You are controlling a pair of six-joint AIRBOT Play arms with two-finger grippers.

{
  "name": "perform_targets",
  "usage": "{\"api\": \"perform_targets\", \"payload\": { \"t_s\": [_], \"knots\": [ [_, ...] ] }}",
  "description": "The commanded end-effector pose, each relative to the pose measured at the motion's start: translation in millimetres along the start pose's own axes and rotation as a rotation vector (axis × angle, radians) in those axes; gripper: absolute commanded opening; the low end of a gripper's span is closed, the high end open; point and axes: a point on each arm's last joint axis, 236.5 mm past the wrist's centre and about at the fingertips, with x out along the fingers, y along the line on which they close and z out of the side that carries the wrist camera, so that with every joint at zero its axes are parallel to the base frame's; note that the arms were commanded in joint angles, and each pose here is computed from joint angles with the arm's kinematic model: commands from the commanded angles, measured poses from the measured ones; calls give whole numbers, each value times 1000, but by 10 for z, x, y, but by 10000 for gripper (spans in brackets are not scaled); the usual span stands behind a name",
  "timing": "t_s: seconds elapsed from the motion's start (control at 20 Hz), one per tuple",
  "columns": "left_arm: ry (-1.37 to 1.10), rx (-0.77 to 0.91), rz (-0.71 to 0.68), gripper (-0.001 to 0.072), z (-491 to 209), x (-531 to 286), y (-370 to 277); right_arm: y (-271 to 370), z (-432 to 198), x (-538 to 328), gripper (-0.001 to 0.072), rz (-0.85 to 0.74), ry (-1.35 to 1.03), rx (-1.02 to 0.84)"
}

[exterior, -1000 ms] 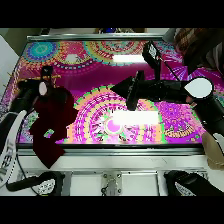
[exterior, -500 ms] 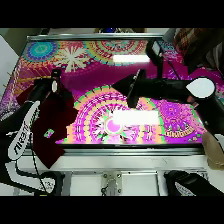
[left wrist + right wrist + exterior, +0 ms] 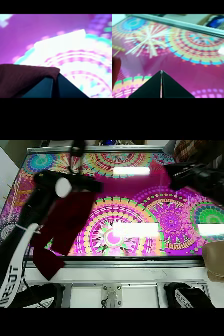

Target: Fold the clothes and pants, and hang the long-sleeved shirts on hangers.

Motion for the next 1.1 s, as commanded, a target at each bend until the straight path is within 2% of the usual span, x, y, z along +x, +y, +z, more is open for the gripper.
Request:
{"api": "perform_targets", "payload": {
  "t_s": [0.0, 0.05, 0.1, 0.15, 0.2, 0.4, 0.5, 0.65, 0.8, 0.95, 1.05],
  "knots": [
    [-116, 154, -226, 23, 92, -131, -1294, -360, 123, -243, 18, -119, -37, 74],
    [-112, 187, -255, 35, 10, -43, -1501, -356, 111, -252, 18, -118, -31, 73],
    [-106, 202, -269, 276, -52, 41, -1613, -346, 83, -254, 18, -111, -19, 75],
    [-98, 197, -269, 573, -86, 118, -1627, -322, 52, -250, 18, -101, -5, 75],
    [-85, 158, -254, 627, -85, 164, -1531, -300, 27, -250, 17, -93, 6, 76],
    [80, -76, -79, 627, -288, 347, -454, -269, -14, -246, 17, -79, 23, 77],
    [278, -274, 28, 627, -961, 530, 372, -255, -42, -237, 18, -72, 34, 79],
    [379, -554, 38, 627, -1597, 730, 867, -207, -124, -225, 18, -49, 68, 83],
    [475, -775, -24, 627, -2077, 935, 921, -175, -192, -214, 18, -32, 94, 88],
    [509, -833, -164, 627, -2174, 1135, 612, -171, -255, -188, 18, -22, 116, 95],
    [525, -827, -188, 627, -2236, 1249, 474, -161, -295, -175, 18, -13, 130, 100]
  ]
}}
